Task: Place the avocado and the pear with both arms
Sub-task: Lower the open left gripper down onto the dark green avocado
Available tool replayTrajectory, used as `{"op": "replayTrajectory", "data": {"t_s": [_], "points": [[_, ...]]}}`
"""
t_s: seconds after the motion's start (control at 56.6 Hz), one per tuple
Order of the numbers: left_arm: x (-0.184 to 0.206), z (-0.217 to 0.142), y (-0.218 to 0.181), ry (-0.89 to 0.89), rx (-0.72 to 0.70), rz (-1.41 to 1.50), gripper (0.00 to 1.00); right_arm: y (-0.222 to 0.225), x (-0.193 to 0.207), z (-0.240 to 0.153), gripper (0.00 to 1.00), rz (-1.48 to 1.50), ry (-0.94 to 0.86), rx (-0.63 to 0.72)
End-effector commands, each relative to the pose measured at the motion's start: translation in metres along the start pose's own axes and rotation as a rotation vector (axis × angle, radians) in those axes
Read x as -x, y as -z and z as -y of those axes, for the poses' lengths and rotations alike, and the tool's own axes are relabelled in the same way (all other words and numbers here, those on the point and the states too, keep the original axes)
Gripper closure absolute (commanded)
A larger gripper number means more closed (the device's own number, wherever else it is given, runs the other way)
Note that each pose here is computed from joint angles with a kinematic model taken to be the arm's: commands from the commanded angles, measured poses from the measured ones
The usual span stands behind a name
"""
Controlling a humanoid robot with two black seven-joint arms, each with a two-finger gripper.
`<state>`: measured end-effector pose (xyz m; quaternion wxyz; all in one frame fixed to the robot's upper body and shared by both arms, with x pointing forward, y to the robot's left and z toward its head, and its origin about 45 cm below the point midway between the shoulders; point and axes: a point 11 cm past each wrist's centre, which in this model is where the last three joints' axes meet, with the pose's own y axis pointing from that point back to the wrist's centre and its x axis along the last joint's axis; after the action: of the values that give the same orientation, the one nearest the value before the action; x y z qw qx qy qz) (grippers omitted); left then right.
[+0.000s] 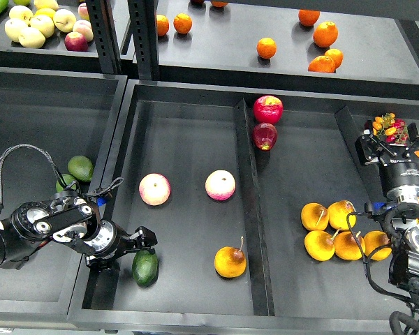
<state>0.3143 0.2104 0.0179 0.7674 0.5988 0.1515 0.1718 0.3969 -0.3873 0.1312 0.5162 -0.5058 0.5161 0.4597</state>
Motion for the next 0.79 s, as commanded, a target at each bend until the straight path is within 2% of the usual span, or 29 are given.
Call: {"op": "replayTrajectory", "data": {"t_s": [0.0,0.777], "points": [[0.0019,0.0008,-0.0038,0.004,0.006,0.004,0.01,-0.0002,0.0005,-0.0004,0.00,-0.001,0.003,0.001],[0.0077,0.0098,-0.0089,0.009,-0.005,-0.005,0.01,0.0003,0.0054,-0.0018,0.00,0.006,0.026,-0.004]]}}
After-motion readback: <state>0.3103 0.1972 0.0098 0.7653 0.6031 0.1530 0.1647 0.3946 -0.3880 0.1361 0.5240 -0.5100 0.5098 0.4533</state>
